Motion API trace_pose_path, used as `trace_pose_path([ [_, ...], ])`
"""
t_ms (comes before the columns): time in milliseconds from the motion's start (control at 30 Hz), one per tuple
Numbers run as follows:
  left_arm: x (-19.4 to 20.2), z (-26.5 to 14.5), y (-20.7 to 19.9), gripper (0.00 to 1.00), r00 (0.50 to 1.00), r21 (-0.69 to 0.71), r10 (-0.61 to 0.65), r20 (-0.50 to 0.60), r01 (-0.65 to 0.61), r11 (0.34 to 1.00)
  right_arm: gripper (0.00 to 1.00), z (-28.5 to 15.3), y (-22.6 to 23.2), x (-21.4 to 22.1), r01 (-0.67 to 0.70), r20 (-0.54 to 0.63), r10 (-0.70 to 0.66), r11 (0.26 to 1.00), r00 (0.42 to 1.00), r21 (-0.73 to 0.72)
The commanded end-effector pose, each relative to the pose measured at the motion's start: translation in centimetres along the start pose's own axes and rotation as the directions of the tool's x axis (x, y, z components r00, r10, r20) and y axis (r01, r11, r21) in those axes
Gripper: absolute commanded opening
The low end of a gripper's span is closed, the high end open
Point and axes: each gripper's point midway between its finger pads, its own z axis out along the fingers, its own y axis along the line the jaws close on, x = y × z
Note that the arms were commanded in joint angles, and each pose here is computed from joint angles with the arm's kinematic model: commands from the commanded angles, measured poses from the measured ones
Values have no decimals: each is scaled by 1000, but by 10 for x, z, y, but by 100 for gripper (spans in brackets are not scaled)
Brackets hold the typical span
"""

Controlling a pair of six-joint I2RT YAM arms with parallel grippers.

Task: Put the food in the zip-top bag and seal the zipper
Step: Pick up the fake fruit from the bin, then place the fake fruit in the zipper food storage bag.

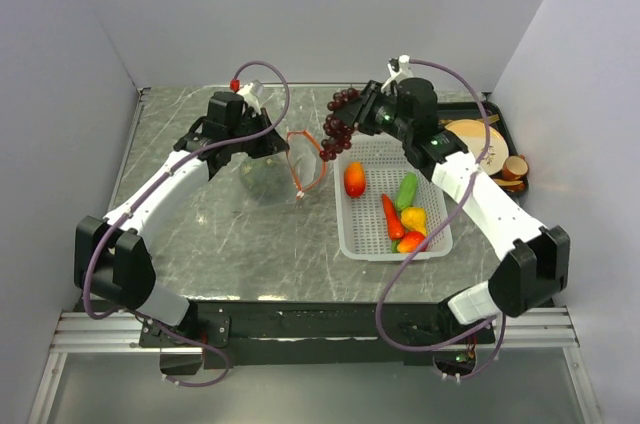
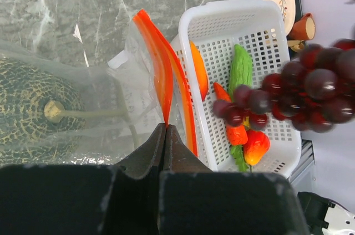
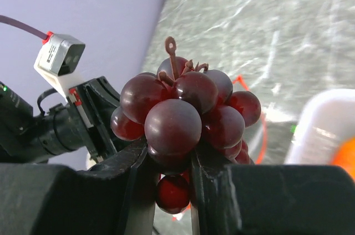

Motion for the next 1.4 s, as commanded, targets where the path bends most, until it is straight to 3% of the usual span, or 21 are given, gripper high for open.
trace_pose_path([
  [0,-16,-15,-12,1,996,26,37,76,-39,999,30,17,35,-7,-75,1,76,978,997,-195],
  [433,-23,-19,-11,1,993,9,23,116,-24,1000,29,47,44,84,-303,-328,201,905,923,-299],
  [567,-25,-19,-12,1,992,8,24,122,-25,1000,29,43,60,83,-356,-334,229,848,914,-392],
  [800,-33,-28,-11,1,985,-14,24,172,-21,1000,29,45,66,93,-448,-420,274,799,865,-401],
  [1100,-38,-38,-10,1,976,-29,11,218,-5,1000,29,46,69,94,-509,-431,327,748,841,-426],
  [1200,-41,-40,-10,1,972,-41,7,234,3,999,28,52,63,106,-500,-466,306,777,830,-382],
  [1233,-43,-43,-11,1,970,-41,7,242,3,999,28,56,49,121,-509,-497,329,812,803,-286],
  [1267,-44,-44,-10,1,969,-46,5,247,6,999,29,60,46,118,-420,-466,253,856,848,-300],
  [1333,-47,-50,-8,1,962,-63,2,273,16,998,31,63,33,124,-347,-459,235,921,857,-176],
  [1367,-50,-52,-9,1,958,-61,2,288,16,998,33,64,27,127,-263,-447,160,948,880,-178],
])
